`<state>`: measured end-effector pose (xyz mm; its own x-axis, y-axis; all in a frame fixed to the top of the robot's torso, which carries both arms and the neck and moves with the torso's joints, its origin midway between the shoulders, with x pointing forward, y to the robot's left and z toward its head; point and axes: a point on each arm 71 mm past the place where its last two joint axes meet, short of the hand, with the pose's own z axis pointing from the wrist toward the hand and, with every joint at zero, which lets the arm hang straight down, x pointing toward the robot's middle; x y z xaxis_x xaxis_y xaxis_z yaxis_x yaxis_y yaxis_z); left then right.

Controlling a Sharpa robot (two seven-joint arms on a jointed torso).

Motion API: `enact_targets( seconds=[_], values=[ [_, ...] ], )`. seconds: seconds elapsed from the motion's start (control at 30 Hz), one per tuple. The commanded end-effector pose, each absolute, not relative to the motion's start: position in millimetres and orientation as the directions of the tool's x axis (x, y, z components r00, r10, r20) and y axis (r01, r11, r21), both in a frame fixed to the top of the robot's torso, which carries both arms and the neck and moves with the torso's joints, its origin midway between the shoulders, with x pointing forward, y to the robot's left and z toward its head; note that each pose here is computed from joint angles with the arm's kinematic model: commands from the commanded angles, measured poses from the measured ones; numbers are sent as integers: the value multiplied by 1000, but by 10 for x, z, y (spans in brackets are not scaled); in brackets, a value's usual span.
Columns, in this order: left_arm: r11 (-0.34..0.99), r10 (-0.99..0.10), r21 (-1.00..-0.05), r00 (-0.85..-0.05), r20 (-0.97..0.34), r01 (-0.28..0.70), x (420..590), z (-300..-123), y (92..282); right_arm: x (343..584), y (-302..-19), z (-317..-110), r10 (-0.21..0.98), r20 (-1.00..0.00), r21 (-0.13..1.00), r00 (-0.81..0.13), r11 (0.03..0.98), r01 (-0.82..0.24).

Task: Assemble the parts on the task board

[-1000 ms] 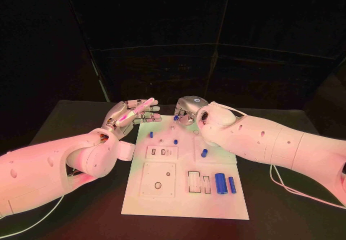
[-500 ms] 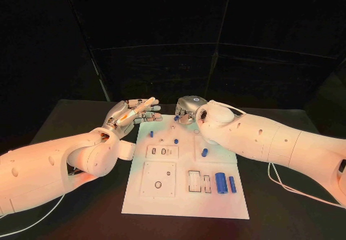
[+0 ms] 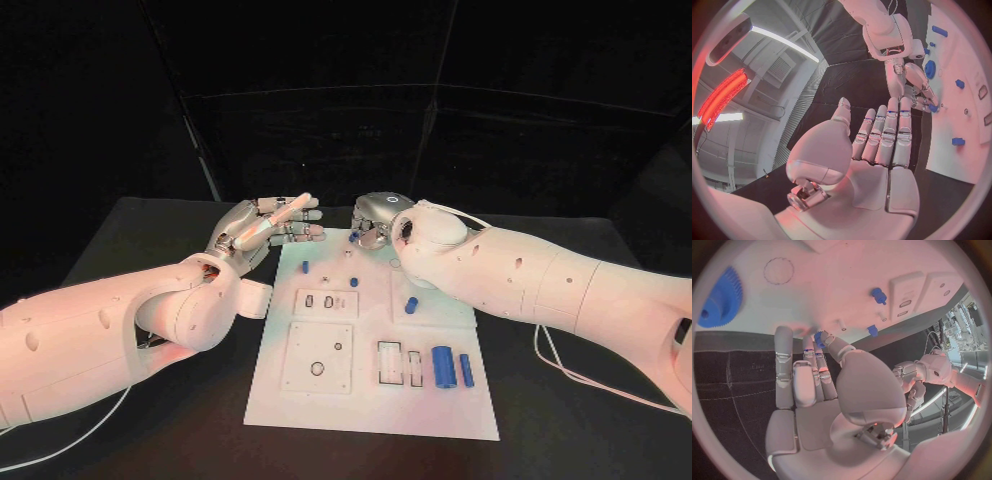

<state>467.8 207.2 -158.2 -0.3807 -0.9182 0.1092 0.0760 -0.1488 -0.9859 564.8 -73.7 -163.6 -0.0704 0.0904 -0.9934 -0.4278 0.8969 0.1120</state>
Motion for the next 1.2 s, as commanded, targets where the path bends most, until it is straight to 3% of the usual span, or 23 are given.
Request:
enact_targets(
  seconds=[0.03,0.5,0.77,0.93,1.2],
  values=[
    [-156,-912,-985,-395,112,80,4676,-1566,2057,5655,-739,-1636,81,-994,104,-72,900,-424],
    [-154,-912,-985,-394,111,80,4682,-1562,2066,5652,-835,-1592,135,-990,136,-31,898,-418],
    [-151,-916,-985,-387,109,80,4681,-1562,2112,5538,-1349,-1469,256,-966,246,-25,894,-374],
    [-149,-918,-986,-382,108,80,4682,-1563,2138,5479,-1764,-1414,342,-936,350,-82,889,-295],
    [-149,-918,-986,-381,109,79,4688,-1566,2144,5483,-2061,-1460,336,-929,365,-156,904,-223]
  ],
)
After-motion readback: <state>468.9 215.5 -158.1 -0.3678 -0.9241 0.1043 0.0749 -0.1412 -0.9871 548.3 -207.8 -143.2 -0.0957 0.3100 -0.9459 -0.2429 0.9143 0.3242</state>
